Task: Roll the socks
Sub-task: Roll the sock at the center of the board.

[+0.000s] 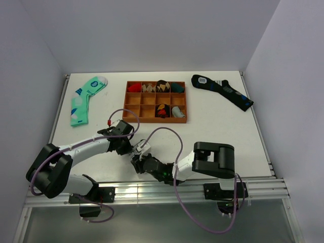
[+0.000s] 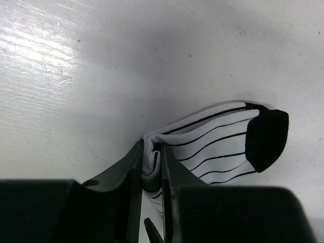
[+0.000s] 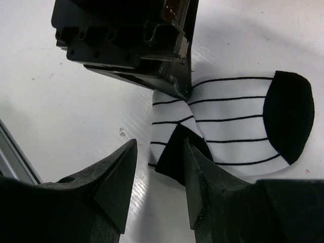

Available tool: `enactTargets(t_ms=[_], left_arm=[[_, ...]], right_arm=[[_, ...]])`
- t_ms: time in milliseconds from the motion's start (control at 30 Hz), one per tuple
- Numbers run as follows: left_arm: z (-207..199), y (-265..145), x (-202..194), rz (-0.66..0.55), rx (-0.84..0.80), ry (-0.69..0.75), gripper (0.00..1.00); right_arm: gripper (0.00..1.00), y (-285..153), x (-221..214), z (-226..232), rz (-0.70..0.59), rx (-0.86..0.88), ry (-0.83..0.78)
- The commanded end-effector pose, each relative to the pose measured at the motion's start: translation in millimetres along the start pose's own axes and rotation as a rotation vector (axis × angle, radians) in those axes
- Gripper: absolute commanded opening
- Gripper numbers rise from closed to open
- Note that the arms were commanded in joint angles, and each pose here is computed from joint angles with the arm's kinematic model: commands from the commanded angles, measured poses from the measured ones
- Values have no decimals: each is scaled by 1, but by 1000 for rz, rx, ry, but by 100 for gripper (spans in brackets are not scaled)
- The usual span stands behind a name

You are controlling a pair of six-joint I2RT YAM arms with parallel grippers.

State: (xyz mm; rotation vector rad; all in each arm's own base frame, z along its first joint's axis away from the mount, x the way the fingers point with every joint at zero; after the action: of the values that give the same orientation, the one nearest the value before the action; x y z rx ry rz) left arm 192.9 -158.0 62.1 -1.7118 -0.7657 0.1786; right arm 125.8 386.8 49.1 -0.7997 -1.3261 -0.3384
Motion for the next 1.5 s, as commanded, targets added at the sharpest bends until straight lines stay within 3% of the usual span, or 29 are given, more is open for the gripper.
enactTargets(t_ms=[0,433,1033,1467], left_arm=[[1,2,-6,41,-12,8,0],[1,2,-10,65,-19,25,0],[4,4,-11,76,-20,29,0],[4,7,-12,81,-13,27,0]], right_arm=[[49,10,1,-1,-32,-41,39],[50,-2,6,-21,-69,-149,-21],[56,-10,38,-13,-103,-98,-78],[58,-5,15,-9,-54,-72,-49]])
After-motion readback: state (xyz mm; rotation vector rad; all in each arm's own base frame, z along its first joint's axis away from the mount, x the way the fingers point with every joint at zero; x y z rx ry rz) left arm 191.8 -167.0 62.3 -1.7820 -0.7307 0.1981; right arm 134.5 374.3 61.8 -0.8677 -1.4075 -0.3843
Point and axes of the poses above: each gripper's point midway between its finger pads, its own y axis out along the fingers, its own z axis along the line the jaws close on, x = y × z, the point moved 5 cm from there along -y, back along the fingers, and after that the axes turned 10 degrees about -y, right-handed, at the moved point
